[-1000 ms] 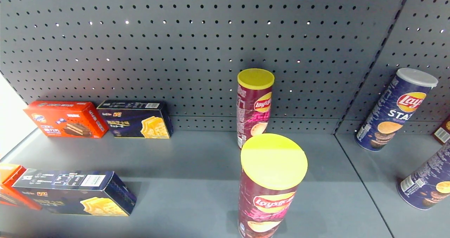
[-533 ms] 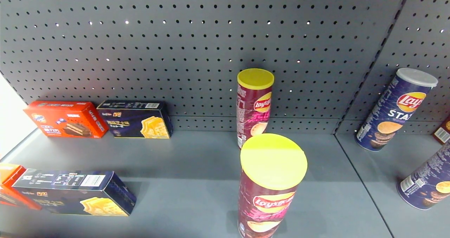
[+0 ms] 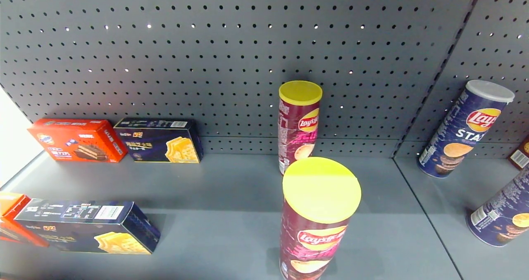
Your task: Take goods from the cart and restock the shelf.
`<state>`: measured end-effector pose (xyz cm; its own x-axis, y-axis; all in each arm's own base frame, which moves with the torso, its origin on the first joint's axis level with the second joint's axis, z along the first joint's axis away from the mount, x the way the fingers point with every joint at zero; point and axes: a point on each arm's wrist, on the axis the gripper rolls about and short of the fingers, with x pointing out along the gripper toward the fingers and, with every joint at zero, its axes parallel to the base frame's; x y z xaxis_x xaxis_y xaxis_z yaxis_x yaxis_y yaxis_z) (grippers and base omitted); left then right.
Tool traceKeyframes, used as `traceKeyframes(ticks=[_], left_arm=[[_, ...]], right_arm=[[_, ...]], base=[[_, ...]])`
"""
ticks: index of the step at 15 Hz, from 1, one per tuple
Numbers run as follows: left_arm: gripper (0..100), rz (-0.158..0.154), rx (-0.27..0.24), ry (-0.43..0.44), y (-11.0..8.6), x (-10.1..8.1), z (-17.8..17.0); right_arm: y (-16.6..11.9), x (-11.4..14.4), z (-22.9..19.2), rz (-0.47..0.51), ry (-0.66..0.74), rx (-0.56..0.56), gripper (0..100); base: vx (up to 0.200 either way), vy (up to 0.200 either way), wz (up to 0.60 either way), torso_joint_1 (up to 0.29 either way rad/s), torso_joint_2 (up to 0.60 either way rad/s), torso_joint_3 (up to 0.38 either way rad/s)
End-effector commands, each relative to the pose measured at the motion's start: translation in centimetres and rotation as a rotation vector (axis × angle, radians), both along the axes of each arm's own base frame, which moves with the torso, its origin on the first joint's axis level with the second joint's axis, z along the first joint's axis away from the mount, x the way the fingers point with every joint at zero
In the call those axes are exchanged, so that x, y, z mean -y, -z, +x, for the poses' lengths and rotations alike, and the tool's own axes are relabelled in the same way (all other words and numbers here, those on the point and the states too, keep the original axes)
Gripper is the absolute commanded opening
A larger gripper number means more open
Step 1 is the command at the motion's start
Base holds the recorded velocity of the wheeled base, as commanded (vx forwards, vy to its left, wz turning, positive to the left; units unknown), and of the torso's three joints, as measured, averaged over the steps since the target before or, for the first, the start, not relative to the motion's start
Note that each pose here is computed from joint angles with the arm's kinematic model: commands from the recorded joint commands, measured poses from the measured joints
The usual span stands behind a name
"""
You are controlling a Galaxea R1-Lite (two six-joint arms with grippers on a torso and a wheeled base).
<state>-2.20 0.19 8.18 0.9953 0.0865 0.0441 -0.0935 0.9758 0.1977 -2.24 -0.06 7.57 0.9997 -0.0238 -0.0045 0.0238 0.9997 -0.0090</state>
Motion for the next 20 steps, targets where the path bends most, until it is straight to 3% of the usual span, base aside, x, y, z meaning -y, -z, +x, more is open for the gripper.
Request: traceKeyframes(ticks=[1, 2, 3, 4, 7, 8, 9, 12, 14, 20], left_arm=[[100, -0.016, -0.002, 0.023, 0.04, 0.04, -0.04], [100, -0.065, -0.001, 0.069, 0.08, 0.14, -0.03], [100, -0.058, -0.016, 0.201, 0.22, 0.45, -0.03], [100, -0.053, -0.045, 0.252, 0.5, 0.56, -0.04], [100, -0.068, -0.053, 0.169, 0.61, 0.38, -0.02], [100, -0.124, -0.051, 0.119, 0.63, 0.26, -0.01], [100, -0.129, -0.049, 0.086, 0.61, 0.2, 0.0], [100, -0.136, -0.046, 0.069, 0.61, 0.15, -0.01], [100, -0.186, -0.044, 0.076, 0.61, 0.16, -0.01], [100, -0.194, -0.041, 0.072, 0.6, 0.15, -0.01]], right_arm=[[-0.01, 0.0, 0.01, 0.0, -0.001, -0.002, 100], [-0.01, 0.0, 0.01, 0.0, -0.001, -0.002, 100], [-0.01, 0.0, 0.01, 0.0, -0.001, -0.002, 100], [-0.01, 0.0, 0.01, 0.0, -0.001, -0.002, 100], [-0.01, 0.0, 0.01, 0.0, -0.001, -0.002, 100], [-0.01, 0.0, 0.01, 0.0, -0.001, -0.002, 100], [-0.01, 0.0, 0.01, 0.0, -0.001, -0.002, 100], [-0.01, 0.0, 0.01, -0.002, -0.001, -0.002, 100], [-0.01, 0.0, 0.01, 0.0, -0.001, -0.002, 100], [-0.01, 0.0, 0.03, 0.0, -0.002, -0.003, 100]], base=[[0.0, 0.0, 0.0, 0.0, 0.0, 0.0], [0.0, 0.0, 0.0, 0.0, 0.0, 0.0], [0.0, 0.0, 0.0, 0.0, 0.0, 0.0], [0.0, 0.0, 0.0, 0.0, 0.0, 0.0], [0.0, 0.0, 0.0, 0.0, 0.0, 0.0], [0.0, 0.0, 0.0, 0.0, 0.0, 0.0], [0.0, 0.0, 0.0, 0.0, 0.0, 0.0], [0.0, 0.0, 0.0, 0.0, 0.0, 0.0], [0.0, 0.0, 0.0, 0.0, 0.0, 0.0], [0.0, 0.0, 0.0, 0.0, 0.0, 0.0]])
